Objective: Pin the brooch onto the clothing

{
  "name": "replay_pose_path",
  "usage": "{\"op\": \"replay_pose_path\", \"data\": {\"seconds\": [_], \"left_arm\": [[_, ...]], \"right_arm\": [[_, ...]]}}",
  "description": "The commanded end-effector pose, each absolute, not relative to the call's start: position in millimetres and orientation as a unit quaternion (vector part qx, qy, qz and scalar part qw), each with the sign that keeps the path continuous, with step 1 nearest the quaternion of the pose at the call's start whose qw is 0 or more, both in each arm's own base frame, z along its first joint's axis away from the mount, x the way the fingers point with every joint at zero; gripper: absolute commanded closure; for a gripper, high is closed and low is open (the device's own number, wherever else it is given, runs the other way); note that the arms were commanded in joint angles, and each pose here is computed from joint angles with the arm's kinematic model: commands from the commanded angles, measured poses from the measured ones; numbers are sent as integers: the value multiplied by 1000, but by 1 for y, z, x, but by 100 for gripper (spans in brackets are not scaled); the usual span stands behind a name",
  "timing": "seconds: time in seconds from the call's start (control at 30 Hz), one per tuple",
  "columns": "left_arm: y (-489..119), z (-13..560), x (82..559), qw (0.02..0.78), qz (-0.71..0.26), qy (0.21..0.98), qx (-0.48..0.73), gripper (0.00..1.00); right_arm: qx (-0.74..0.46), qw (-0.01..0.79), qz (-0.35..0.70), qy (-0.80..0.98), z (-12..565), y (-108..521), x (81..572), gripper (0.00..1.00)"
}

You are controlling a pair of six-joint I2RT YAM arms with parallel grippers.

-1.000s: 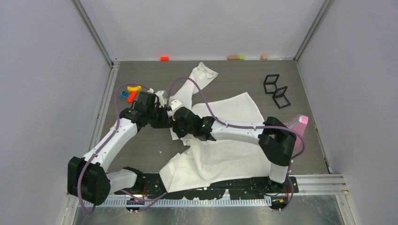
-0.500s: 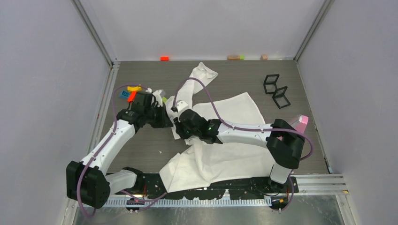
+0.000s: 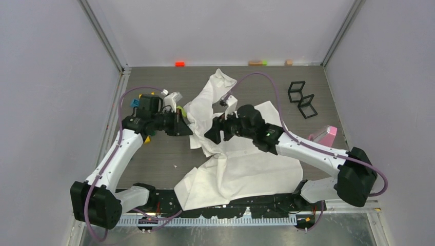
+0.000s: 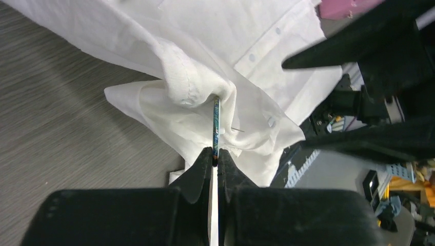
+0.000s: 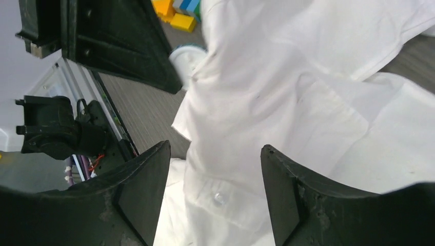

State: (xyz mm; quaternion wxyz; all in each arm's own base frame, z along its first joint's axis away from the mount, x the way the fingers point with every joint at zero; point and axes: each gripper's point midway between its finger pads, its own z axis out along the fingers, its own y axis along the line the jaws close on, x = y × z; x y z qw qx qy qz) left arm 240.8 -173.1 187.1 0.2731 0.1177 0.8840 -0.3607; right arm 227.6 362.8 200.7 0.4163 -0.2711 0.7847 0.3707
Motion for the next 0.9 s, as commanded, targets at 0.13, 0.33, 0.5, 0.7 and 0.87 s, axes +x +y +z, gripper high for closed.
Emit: {"op": "replay_pose_path", "data": {"seconds": [0.13, 0.33, 0.5, 0.7, 0.87], "left_arm": [[-209, 249, 200, 276, -519, 765, 264, 100], [-220, 256, 185, 254, -570, 723, 297, 100], [-224, 255, 177, 243, -584, 711, 308, 100], [-225, 256, 172, 242, -589, 703, 316, 100], [-226, 255, 168, 235, -591, 702, 321, 100]], "right_arm": [[-336, 446, 477, 679, 266, 353, 209, 27], [-364, 432, 490, 665, 272, 358, 202, 28], [-364, 415, 502, 666, 270, 360, 199, 36], [-353, 407, 526, 658, 278, 358, 198, 47], [-346, 399, 536, 659, 280, 359, 200, 53]]}}
